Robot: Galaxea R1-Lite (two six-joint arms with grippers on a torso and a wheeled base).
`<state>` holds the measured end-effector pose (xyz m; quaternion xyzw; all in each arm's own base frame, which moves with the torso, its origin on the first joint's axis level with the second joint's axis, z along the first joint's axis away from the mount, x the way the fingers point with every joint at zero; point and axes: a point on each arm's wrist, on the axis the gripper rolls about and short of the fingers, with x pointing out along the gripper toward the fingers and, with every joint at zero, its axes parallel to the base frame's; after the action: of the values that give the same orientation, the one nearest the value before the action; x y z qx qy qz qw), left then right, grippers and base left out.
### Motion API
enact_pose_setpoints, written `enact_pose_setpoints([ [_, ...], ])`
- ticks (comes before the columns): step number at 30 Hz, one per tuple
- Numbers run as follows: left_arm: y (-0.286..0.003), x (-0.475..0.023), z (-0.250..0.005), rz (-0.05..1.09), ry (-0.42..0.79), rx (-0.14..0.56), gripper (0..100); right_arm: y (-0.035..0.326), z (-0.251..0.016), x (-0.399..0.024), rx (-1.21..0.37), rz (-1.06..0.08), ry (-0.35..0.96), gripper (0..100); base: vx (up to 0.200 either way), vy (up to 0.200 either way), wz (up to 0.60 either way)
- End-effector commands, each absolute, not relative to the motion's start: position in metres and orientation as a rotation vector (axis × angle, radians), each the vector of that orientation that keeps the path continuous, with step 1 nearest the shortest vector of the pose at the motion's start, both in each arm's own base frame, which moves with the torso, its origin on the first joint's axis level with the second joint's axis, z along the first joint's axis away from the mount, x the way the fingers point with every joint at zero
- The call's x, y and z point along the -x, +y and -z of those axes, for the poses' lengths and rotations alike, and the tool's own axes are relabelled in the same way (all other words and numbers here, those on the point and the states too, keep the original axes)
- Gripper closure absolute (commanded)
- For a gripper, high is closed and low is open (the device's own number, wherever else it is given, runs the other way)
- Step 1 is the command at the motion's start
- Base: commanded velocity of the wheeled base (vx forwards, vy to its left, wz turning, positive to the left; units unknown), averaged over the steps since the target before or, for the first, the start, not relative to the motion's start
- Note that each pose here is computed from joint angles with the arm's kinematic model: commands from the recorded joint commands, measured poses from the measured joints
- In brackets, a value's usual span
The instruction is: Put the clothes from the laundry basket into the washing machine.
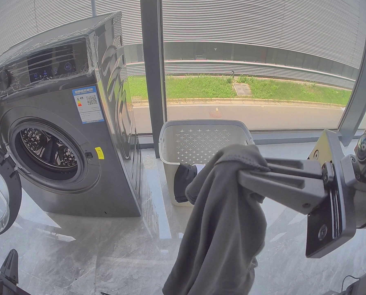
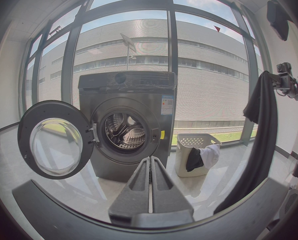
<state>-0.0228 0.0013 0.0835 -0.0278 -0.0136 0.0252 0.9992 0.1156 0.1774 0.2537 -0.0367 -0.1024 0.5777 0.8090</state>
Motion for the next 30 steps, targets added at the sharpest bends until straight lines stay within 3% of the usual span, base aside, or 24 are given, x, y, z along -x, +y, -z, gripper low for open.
enact_pose_setpoints([
  [1, 0.001, 0.023, -0.081, -0.036, -0.036, 0.057, 100, 0.183, -0.249, -0.117, 0.086, -1.246, -0.198, 100, 0.0, 0.0, 0.0],
  [2, -0.001, 0.024, -0.087, 0.033, -0.079, 0.051, 100, 0.184, -0.248, -0.117, 0.087, -1.248, -0.194, 100, 0.0, 0.0, 0.0],
  [10, -0.002, 0.04, -0.139, 0.113, -0.28, -0.004, 100, 0.191, -0.247, -0.121, 0.091, -1.253, -0.187, 100, 0.0, 0.0, 0.0],
  [15, -0.003, 0.051, -0.193, 0.443, -0.331, -0.037, 100, 0.195, -0.251, -0.124, 0.088, -1.255, -0.197, 100, 0.0, 0.0, 0.0],
  [18, -0.005, 0.045, -0.214, 0.651, -0.279, -0.037, 100, 0.196, -0.25, -0.124, 0.088, -1.256, -0.191, 100, 0.0, 0.0, 0.0],
  [19, -0.005, 0.045, -0.214, 0.651, -0.279, -0.037, 100, 0.196, -0.25, -0.124, 0.088, -1.256, -0.191, 100, 0.0, 0.0, 0.0],
  [20, -0.006, 0.035, -0.221, 0.748, -0.219, -0.024, 100, 0.197, -0.249, -0.125, 0.09, -1.256, -0.185, 100, 0.0, 0.0, 0.0],
  [22, -0.007, 0.028, -0.224, 0.788, -0.19, -0.019, 100, 0.198, -0.248, -0.126, 0.092, -1.257, -0.182, 100, 0.0, 0.0, 0.0],
  [25, -0.014, -0.003, -0.223, 0.858, -0.043, 0.006, 100, 0.201, -0.245, -0.127, 0.096, -1.263, -0.17, 100, 0.0, 0.0, 0.0],
  [26, -0.016, -0.009, -0.222, 0.871, -0.012, 0.013, 0, 0.202, -0.246, -0.128, 0.095, -1.268, -0.174, 100, 0.0, 0.0, 0.0],
  [28, -0.018, -0.016, -0.221, 0.903, 0.014, 0.017, 0, 0.204, -0.245, -0.129, 0.096, -1.281, -0.172, 100, 0.0, 0.0, 0.0],
  [30, -0.023, -0.025, -0.221, 1.008, 0.034, 0.017, 0, 0.209, -0.247, -0.132, 0.096, -1.288, -0.177, 100, 0.0, 0.0, 0.0],
])
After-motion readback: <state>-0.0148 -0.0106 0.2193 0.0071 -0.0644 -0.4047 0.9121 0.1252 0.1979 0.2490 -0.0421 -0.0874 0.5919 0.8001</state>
